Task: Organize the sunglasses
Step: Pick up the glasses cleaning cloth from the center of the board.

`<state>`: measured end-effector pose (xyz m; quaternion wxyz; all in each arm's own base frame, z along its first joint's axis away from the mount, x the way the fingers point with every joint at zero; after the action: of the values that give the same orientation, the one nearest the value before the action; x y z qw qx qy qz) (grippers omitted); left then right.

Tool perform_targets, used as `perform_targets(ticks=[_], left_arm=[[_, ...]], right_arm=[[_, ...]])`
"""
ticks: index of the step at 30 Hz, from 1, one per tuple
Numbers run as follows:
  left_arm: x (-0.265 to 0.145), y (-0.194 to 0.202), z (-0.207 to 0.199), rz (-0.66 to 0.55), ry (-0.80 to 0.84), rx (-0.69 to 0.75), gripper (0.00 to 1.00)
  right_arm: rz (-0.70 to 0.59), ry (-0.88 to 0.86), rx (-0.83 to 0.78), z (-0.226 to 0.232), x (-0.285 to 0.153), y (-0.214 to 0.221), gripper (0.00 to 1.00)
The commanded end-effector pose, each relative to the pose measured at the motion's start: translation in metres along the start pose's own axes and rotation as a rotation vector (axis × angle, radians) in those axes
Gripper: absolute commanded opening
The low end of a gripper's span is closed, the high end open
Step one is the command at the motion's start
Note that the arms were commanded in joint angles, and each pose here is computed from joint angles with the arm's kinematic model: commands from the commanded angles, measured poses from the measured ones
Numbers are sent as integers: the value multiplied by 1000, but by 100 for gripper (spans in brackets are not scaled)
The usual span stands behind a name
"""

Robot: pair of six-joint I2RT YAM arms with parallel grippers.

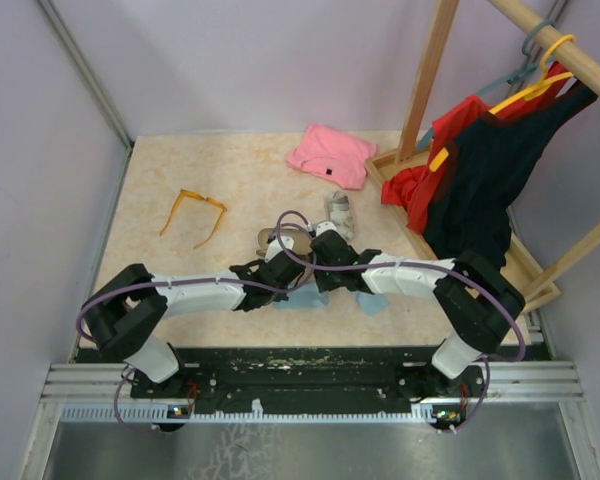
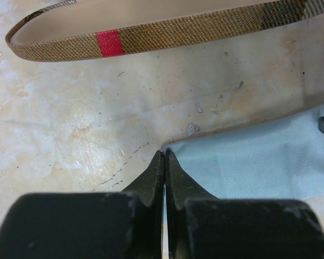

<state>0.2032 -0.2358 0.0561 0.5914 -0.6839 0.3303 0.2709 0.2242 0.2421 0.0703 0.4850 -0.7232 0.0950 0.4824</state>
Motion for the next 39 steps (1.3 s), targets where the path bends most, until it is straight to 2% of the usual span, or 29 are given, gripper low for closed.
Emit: perform_targets(ticks=[1,9,16,25,36,39], left_arm=[[2,37,18,155,-47,57,1],[1,38,19,155,-45,59,1],[2,37,18,155,-42,56,1],[1,36,17,153,-40,57,1],[1,35,14,153,-31,50,1],[0,32,11,146,-17,40,1]], right_arm=[[-22,-29,-34,3,6,-18,38],[53,-59,-65,7,13,-8,39],[143,-55,-85,6,17,6,31],[192,0,-105,1,18,12,28],[198,-34,-93,5,17,17,1],[168,-61,-71,10,16,14,0]])
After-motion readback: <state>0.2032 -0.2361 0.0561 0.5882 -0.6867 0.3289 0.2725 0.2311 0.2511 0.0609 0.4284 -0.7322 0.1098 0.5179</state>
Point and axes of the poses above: each gripper's point midway between its finger pads, its own x axis out along the fingers, its own z axis along the line the jaws close on, y = z × x, the point moved 5 cm from there along -x, back along the fingers, and after that the axes turned 15 degrees about -x, right-handed, at the moved point
